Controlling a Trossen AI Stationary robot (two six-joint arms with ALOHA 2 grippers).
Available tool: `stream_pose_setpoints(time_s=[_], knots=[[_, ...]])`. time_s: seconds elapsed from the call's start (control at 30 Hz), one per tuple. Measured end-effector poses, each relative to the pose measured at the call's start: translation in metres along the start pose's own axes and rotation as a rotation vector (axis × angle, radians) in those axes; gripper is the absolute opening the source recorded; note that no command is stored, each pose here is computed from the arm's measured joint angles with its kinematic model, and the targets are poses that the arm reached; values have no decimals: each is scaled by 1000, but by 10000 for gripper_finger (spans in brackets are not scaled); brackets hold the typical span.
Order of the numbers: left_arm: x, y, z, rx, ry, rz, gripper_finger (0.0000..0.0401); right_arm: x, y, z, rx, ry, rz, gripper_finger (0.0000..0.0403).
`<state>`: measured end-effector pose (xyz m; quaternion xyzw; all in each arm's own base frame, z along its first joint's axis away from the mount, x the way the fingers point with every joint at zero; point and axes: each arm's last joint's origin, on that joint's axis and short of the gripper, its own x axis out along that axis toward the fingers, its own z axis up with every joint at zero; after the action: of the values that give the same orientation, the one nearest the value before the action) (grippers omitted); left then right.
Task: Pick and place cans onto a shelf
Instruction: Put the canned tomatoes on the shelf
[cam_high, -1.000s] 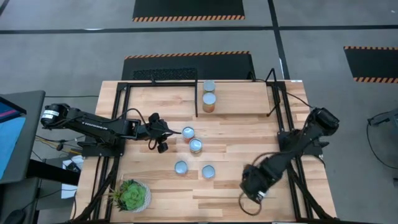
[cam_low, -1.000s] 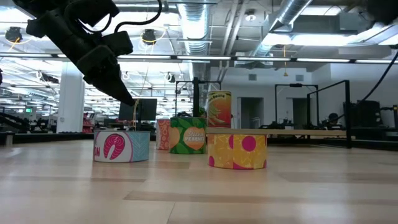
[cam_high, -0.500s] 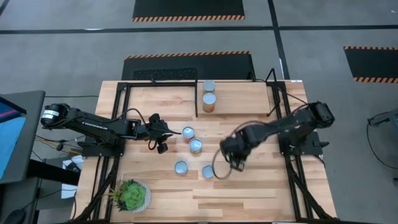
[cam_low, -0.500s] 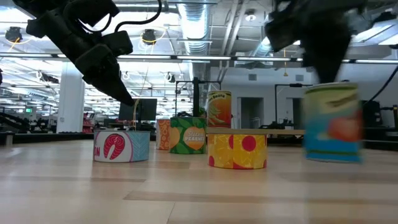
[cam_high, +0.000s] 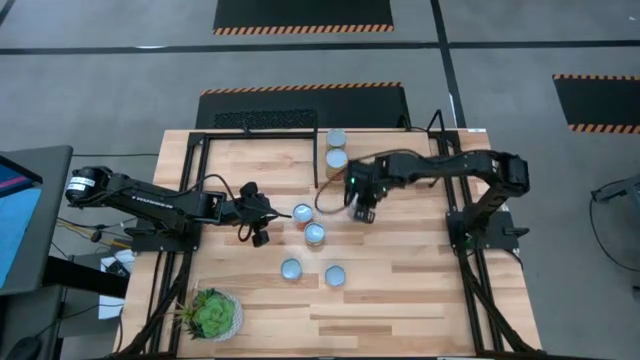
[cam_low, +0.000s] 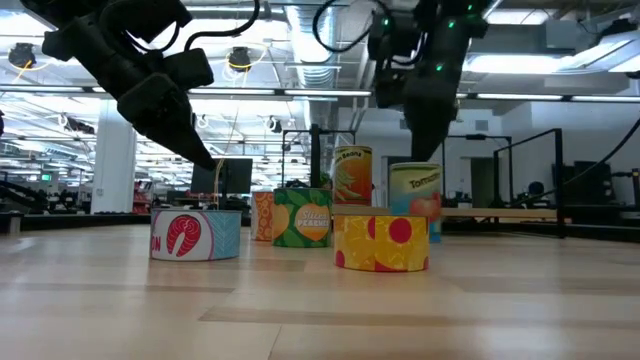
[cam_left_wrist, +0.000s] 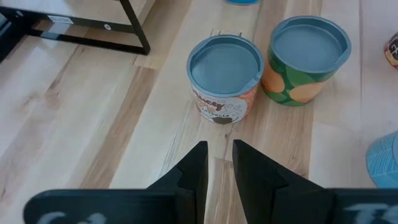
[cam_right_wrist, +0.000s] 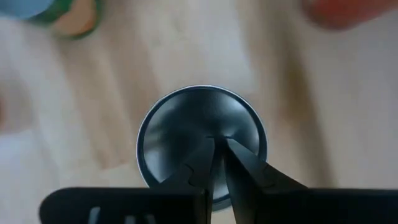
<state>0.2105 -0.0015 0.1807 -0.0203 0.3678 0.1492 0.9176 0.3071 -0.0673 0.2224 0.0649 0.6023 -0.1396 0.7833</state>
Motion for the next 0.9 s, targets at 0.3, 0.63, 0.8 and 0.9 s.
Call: stream_pose_setpoints(time_s=[0.3, 0.63, 0.8, 0.9], knots=[[0, 0, 0, 0, 0, 0, 65, -2, -25, 6, 28, -18, -12, 64], [0, 0, 0, -40, -1, 1, 65, -43, 8, 26, -103, -103, 20, 64], [0, 0, 0, -77, -1, 3, 65, -43, 9, 18, -248, -15, -78, 64], [0, 0, 0, -78, -1, 4, 65, -35, -2, 12, -310, 34, -88, 64]])
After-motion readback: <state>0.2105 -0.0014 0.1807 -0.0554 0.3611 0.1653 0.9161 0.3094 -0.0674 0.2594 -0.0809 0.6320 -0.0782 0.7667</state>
